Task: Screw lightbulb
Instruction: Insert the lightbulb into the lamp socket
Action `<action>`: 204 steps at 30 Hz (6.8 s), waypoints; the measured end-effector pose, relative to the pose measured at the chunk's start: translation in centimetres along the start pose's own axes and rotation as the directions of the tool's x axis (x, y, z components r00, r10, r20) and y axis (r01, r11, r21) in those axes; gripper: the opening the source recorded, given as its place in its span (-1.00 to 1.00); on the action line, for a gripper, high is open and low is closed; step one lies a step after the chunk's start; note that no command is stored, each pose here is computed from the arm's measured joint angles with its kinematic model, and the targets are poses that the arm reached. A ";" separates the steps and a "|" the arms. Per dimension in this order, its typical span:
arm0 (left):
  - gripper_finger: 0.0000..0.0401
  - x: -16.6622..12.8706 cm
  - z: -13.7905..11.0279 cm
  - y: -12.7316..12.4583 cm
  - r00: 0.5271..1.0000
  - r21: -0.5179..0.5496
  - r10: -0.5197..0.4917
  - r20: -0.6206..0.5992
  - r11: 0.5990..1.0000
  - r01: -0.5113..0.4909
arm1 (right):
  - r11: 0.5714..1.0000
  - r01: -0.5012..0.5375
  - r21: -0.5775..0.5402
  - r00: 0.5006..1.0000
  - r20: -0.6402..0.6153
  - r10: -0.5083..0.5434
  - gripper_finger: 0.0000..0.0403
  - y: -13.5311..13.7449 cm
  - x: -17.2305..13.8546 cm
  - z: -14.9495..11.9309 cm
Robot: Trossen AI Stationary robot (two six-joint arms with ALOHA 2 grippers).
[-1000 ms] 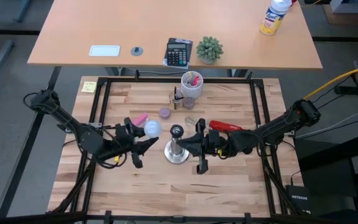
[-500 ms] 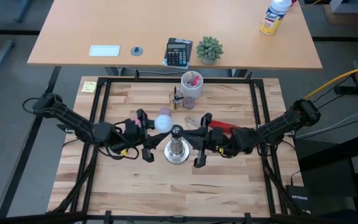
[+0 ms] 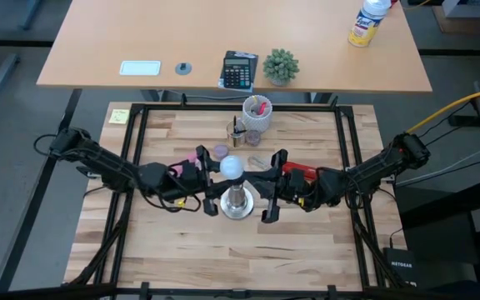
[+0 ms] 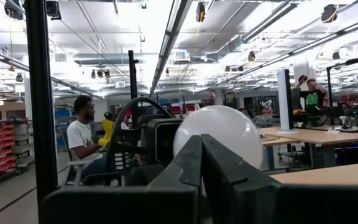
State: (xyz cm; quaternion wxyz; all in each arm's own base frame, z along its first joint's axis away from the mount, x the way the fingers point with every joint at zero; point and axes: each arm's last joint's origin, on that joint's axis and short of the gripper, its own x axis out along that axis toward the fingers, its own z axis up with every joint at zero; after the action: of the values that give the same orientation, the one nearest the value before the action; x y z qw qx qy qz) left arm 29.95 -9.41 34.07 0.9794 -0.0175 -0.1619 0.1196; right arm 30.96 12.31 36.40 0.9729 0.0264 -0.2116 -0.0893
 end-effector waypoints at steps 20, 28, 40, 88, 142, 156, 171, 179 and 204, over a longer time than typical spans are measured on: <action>-0.21 0.3 -0.9 0.2 0.998 0.038 -0.007 -0.061 0.999 0.009 | 1.000 0.000 0.000 1.000 0.000 0.000 -0.95 0.0 0.0 0.0; -0.21 -0.1 -0.9 -0.3 0.997 0.050 -0.027 -0.072 0.998 0.030 | 1.000 0.002 0.000 1.000 0.009 -0.002 -0.95 0.0 0.0 0.1; -0.21 -0.2 -1.0 -0.5 0.996 0.051 -0.030 -0.079 0.998 0.034 | 1.000 0.001 -0.005 0.997 0.081 0.000 -0.95 -0.1 0.0 0.8; -0.21 -0.2 -1.0 -0.4 0.996 0.044 0.015 -0.089 0.999 -0.011 | 0.990 -0.010 -0.142 0.931 -0.363 -0.043 -0.95 -0.7 4.4 5.5; 0.05 -2.2 0.5 -2.0 0.995 0.127 0.042 -0.092 0.991 -0.030 | 0.993 -0.010 -0.118 0.917 -0.397 -0.038 -0.95 -0.6 4.6 4.6; 0.05 -3.6 0.8 -3.4 0.987 0.180 0.112 -0.116 0.979 -0.090 | 0.992 0.001 -0.124 0.916 -0.397 -0.051 -0.95 -0.7 4.6 4.5; 0.03 -6.0 1.9 -5.5 0.984 0.111 0.132 -0.117 0.987 -0.119 | 0.993 -0.006 -0.121 0.917 -0.397 -0.043 -0.95 -0.7 4.6 4.5; -0.41 -5.4 2.4 -5.2 0.998 0.072 0.034 -0.049 0.997 -0.030 | 0.993 -0.003 -0.116 0.921 -0.387 -0.042 -0.95 -0.6 4.6 4.6; -0.98 -2.9 1.8 -2.7 0.998 0.083 0.062 -0.020 0.995 -0.060 | 0.993 -0.001 -0.115 0.922 -0.384 -0.044 -0.95 -0.6 4.7 4.6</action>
State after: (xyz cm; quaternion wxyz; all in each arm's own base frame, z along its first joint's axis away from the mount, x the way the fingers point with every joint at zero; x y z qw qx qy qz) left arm 27.29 -12.69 35.06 0.9769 0.0167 -0.1449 0.1560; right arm 33.11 10.76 42.41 0.9944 -0.0092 -0.0102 -0.1048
